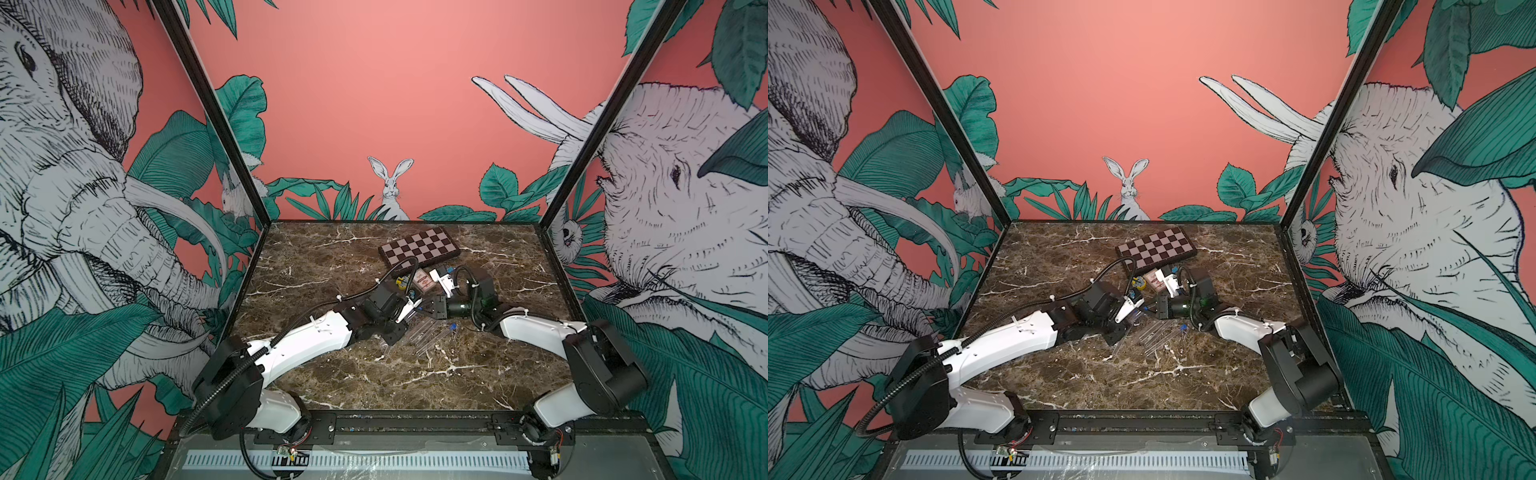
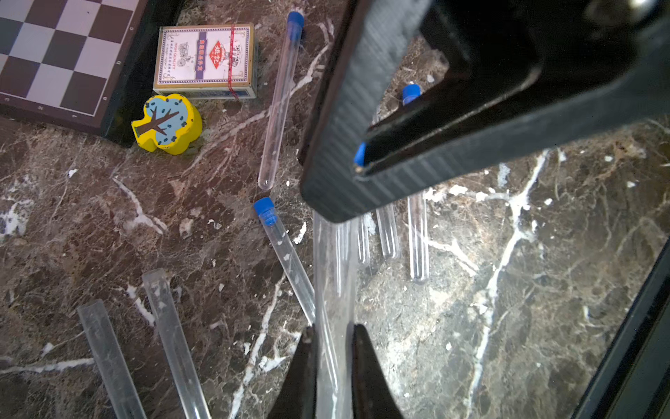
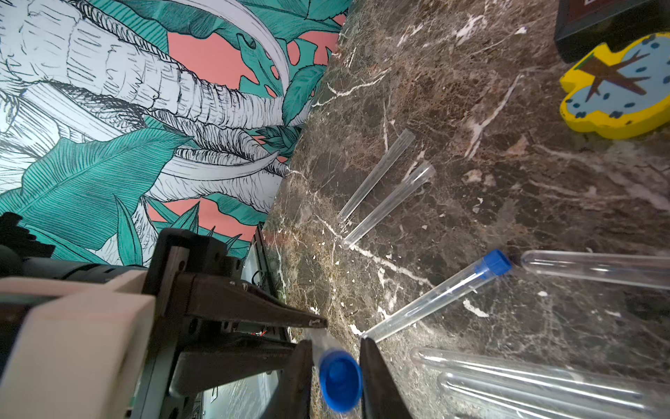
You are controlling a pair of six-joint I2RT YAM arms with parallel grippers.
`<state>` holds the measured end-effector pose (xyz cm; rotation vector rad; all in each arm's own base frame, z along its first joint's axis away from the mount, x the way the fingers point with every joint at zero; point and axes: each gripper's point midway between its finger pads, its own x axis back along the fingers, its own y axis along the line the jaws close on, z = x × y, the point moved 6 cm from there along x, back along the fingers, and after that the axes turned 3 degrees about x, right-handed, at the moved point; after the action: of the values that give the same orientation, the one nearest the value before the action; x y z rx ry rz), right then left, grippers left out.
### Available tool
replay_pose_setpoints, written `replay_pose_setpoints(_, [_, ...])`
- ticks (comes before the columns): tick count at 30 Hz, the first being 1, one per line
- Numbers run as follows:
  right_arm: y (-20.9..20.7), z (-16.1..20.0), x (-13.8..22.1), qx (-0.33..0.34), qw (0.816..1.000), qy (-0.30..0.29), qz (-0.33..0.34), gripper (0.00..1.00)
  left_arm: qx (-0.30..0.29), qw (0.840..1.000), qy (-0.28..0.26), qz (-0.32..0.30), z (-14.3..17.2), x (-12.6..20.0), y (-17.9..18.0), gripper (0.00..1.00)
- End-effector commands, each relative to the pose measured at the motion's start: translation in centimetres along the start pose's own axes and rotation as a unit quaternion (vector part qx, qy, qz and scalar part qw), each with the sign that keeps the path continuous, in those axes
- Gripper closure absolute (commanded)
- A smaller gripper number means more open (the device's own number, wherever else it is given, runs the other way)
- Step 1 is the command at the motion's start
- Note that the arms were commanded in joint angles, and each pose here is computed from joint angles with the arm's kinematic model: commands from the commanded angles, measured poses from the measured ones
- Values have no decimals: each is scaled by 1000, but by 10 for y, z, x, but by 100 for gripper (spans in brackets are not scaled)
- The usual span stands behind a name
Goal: Remove stoppers from test tubes
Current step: Open the stopper on the test tube.
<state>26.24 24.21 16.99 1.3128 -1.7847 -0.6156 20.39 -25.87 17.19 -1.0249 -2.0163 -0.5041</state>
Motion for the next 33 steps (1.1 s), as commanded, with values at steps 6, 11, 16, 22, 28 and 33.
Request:
replay_pose_setpoints(6, [4,1,-1,10,1000,5,-13,83,-11,1000,-8,-4,-5,8,0,92])
replay_pose_setpoints(11, [5,0,-1,11,1000,4,-13,82,-13,1000,-4,-7,-3,8,1,92])
replay_pose_setpoints(16, [4,1,0,13,1000,6,-7,76,-14,1000,-5,-7,-4,9,1,92])
replay_pose_setpoints(22, [4,-1,0,14,1000,-1,-3,71,-15,1000,-2,-7,-3,8,1,92])
replay_pose_setpoints(28, [6,-4,1,18,1000,-7,-5,73,-14,1000,0,-4,-2,6,0,92])
replay_pose_setpoints(33, [4,-3,-1,14,1000,-8,-6,75,-15,1000,1,1,-2,5,-1,92])
